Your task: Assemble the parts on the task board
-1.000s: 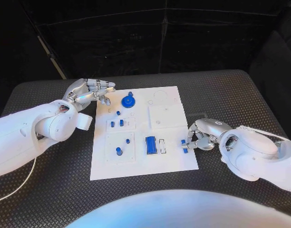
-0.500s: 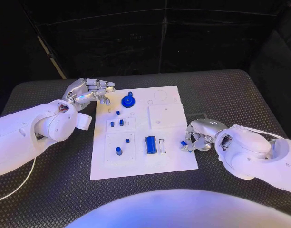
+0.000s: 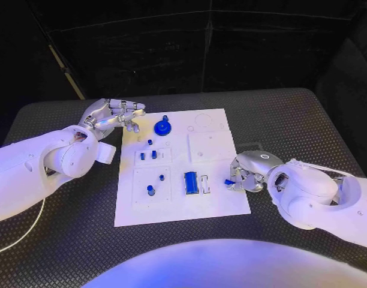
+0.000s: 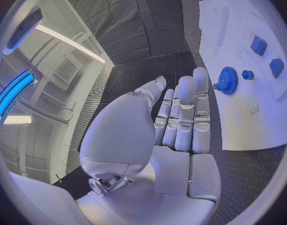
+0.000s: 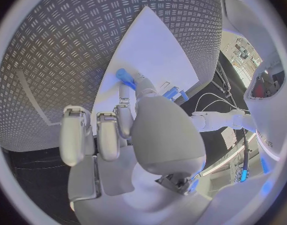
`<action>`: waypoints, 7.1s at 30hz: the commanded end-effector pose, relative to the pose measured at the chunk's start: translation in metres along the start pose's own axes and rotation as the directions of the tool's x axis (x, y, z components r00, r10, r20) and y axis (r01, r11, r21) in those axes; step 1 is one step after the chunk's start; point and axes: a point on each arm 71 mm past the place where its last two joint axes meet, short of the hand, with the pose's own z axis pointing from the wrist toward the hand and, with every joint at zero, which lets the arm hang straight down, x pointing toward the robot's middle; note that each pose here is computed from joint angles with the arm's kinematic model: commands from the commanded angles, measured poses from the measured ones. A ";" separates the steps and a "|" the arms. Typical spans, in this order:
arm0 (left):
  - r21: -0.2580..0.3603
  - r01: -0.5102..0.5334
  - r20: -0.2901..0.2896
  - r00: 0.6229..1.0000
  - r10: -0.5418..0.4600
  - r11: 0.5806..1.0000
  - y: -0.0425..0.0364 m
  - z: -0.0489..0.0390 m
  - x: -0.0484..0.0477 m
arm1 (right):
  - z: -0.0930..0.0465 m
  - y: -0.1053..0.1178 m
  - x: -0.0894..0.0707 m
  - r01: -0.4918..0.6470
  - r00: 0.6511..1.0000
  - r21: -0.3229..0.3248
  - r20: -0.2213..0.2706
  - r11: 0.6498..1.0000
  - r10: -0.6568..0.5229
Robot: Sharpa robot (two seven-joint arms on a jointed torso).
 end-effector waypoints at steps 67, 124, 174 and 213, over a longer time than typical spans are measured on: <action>0.005 0.009 -0.025 1.000 -0.008 1.000 -0.0015 0.0019 0.0049 | 0.020 0.047 0.011 -0.294 0.955 -0.012 -0.030 0.956 0.294; 0.004 0.006 -0.018 1.000 -0.005 1.000 -0.0015 0.0004 0.0020 | 0.009 0.046 -0.001 -0.129 0.982 -0.393 0.075 0.910 0.171; 0.001 0.008 -0.023 1.000 -0.008 1.000 -0.0008 0.0015 0.0030 | 0.020 0.053 0.015 -0.054 0.994 -0.262 0.083 0.964 0.078; -0.011 0.009 -0.030 0.999 -0.010 1.000 -0.0003 0.0005 0.0028 | 0.017 0.058 0.009 -0.102 0.978 -0.322 0.140 0.941 0.154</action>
